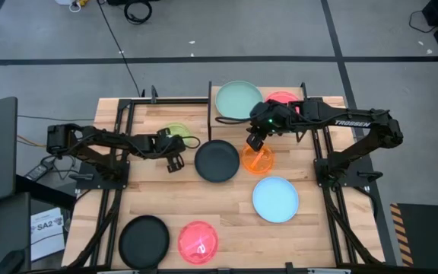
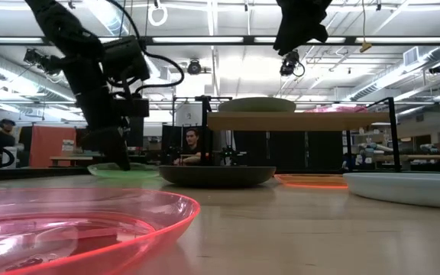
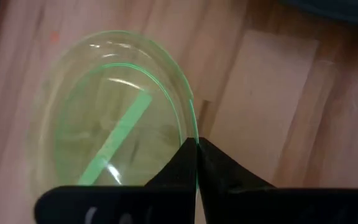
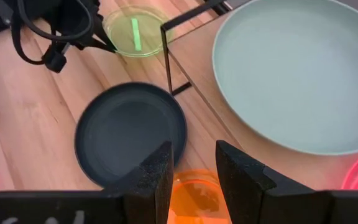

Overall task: Place and stack plates onto a shelf
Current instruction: Stack the green plate on top of the pink plate on the shelf

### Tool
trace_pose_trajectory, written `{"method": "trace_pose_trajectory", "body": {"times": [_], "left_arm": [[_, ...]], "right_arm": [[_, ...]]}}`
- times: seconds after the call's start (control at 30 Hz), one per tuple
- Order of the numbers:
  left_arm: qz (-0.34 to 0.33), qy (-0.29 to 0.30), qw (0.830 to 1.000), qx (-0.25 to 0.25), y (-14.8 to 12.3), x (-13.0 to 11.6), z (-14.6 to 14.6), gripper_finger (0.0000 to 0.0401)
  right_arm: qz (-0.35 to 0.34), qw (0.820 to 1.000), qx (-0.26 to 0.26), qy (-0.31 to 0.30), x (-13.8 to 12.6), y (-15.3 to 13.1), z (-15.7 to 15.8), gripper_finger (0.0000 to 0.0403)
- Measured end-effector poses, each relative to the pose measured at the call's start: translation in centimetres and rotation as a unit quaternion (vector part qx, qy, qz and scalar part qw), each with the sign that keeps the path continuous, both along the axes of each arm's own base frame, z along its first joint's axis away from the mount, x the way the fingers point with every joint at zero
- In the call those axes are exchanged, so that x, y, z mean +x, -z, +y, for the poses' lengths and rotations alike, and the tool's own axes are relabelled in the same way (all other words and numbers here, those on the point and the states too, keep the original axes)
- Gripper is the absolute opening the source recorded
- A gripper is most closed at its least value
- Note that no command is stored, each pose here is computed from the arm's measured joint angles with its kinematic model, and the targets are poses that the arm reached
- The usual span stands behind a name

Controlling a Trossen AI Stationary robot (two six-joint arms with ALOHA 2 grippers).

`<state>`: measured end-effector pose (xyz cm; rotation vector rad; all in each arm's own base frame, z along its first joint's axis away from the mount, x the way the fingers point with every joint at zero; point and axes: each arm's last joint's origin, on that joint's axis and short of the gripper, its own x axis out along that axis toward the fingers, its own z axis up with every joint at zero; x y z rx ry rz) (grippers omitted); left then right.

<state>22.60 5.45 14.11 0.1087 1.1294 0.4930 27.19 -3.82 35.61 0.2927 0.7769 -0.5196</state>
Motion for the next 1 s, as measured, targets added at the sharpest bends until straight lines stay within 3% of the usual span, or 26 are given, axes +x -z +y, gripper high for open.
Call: {"method": "trace_pose_trajectory", "body": {"times": [0.5, 0.8, 1.0], "left_arm": [[0.054, -0.022, 0.997, 0.042, -6.3, 1.9, 0.7, 0.0008], [0.078, -0.048, 0.987, 0.13, -11.1, 2.6, 0.8, 0.0008], [0.083, -0.012, 0.974, 0.212, -13.5, 3.5, -0.5, 0.0008]], "right_arm": [[-0.018, 1.0, -0.002, 0.0, 0.3, -0.2, -0.1, 0.0128], [-0.024, 1.0, -0.002, 0.0, 0.3, -0.3, -0.1, 0.0128], [-0.068, 0.997, -0.021, 0.016, 0.9, -1.0, -0.4, 0.0128]]}}
